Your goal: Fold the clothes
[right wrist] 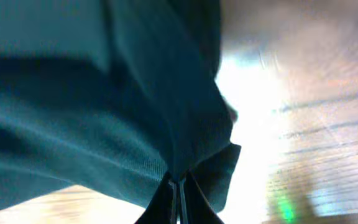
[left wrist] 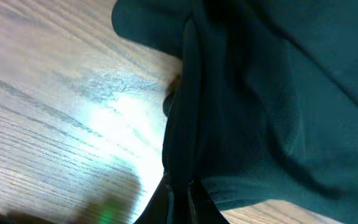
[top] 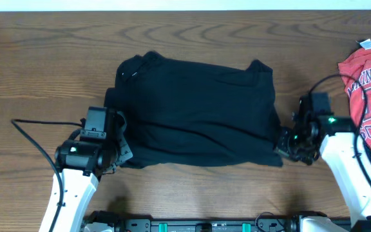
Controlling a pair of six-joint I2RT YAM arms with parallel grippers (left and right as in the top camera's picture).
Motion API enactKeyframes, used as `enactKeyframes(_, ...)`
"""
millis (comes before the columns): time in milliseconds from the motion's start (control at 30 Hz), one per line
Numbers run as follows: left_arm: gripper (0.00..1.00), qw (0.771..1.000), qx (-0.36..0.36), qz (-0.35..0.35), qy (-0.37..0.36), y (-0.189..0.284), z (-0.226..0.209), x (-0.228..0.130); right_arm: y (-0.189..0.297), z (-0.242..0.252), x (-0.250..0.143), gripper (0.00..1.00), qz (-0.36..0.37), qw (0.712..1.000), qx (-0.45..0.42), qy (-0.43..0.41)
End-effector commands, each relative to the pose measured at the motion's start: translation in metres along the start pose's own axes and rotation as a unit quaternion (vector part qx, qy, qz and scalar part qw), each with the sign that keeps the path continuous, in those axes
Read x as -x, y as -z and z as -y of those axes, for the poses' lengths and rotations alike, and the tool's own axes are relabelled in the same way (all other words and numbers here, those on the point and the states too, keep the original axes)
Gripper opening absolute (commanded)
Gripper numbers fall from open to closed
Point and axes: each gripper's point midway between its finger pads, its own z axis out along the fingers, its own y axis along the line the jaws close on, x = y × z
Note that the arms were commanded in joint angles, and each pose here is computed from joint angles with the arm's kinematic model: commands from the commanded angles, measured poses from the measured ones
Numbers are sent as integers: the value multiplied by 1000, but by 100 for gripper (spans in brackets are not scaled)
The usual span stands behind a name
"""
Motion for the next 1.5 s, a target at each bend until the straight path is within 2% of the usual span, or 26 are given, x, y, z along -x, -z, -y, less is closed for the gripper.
enactKeyframes(0, 6, 1000, 2, 1, -6, -9, -2, -2, -18, 13, -11, 1, -6, 1000, -17, -18)
enactKeyframes(567, 6, 1000, 4, -4, -14, -19, -3, -3, -16, -1, 20, 3, 58, 998, 10, 3)
enactKeyframes(633, 6, 1000, 4, -4, -14, -19, -3, -3, -13, -7, 31, 16, 79, 997, 20, 16)
enactKeyframes(700, 6, 1000, 4, -3, -14, -19, -3, -3, -5, -15, 47, 21, 107, 993, 36, 25)
enactKeyframes(767, 6, 1000, 4, -3, -14, -19, -3, -3, 4, -24, 61, 47, 132, 989, 54, 28)
enactKeyframes(800, 6, 1000, 4, -3, -14, -19, -3, -3, 8, -28, 65, 52, 138, 988, 64, 30)
enactKeyframes(833, 6, 1000, 4, -3, -14, -19, -3, -3, 13, -32, 68, 51, 143, 987, 72, 31)
enactKeyframes(867, 6, 1000, 4, -3, -14, -19, -3, -3, 16, -35, 71, 35, 146, 986, 77, 33)
enactKeyframes(900, 6, 1000, 4, -3, -14, -19, -3, -3, 17, -36, 72, 7, 148, 985, 78, 33)
enactKeyframes(933, 6, 1000, 4, -3, -14, -19, -3, -3, 18, -36, 73, 1, 150, 985, 78, 33)
enactKeyframes(967, 6, 1000, 4, -3, -14, -19, -3, -3, 18, -37, 72, 9, 149, 985, 80, 34)
enactKeyframes(1033, 6, 1000, 5, -4, -14, -19, -3, -3, 14, -35, 70, 46, 140, 987, 75, 35)
enactKeyframes(1067, 6, 1000, 4, -3, -14, -19, -3, -3, 9, -34, 68, 49, 130, 988, 70, 42)
enactKeyframes(1233, 6, 1000, 4, -4, -14, -19, -3, -3, -18, -32, 68, 53, 92, 993, 60, 47)
enactKeyframes(1333, 6, 1000, 5, -4, -14, -19, -3, -3, -37, -45, 76, 43, 78, 991, 90, 61)
enactKeyframes(1467, 6, 1000, 5, -4, -14, -19, -3, -4, -59, -61, 90, 42, 76, 987, 126, 67)
